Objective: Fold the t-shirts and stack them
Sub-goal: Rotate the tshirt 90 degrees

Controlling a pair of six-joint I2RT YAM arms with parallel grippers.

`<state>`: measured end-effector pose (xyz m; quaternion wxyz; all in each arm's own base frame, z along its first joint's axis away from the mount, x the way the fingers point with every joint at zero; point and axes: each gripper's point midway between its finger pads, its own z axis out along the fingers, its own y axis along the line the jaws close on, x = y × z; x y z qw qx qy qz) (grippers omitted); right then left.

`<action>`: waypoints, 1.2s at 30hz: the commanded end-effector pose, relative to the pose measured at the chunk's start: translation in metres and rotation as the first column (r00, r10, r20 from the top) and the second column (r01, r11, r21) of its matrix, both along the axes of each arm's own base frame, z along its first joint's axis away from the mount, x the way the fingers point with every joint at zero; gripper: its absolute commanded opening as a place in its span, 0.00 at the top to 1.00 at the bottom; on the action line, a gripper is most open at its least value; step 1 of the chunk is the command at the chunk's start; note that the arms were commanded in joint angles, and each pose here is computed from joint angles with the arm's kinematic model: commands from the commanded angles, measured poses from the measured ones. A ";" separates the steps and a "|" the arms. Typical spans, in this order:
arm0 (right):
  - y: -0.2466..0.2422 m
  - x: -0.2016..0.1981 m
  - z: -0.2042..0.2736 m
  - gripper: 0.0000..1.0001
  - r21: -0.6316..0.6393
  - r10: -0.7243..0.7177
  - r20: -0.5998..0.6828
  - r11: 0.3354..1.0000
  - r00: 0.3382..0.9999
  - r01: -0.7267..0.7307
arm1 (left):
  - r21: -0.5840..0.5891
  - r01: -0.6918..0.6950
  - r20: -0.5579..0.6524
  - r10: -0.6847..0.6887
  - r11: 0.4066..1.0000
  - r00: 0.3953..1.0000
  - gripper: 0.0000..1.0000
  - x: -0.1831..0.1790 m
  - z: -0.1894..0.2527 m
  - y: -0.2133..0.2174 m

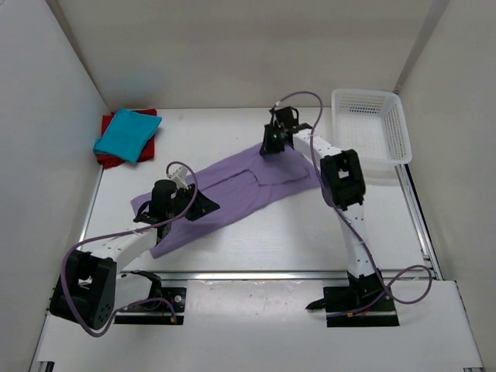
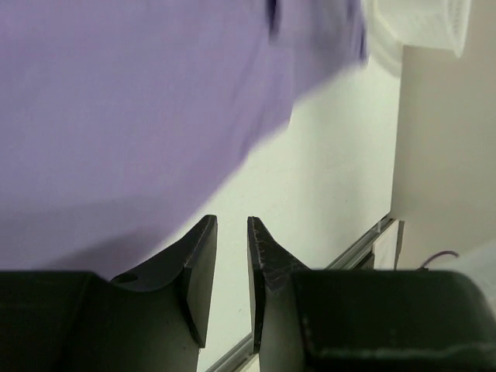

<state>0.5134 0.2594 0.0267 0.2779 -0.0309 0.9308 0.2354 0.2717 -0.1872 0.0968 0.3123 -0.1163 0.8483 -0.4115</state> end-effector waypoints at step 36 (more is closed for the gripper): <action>-0.140 -0.024 0.006 1.00 -0.092 -0.180 0.050 0.979 0.982 0.184 | 0.095 0.247 -0.009 -0.247 0.964 0.969 0.67 -0.038 -0.013 -0.037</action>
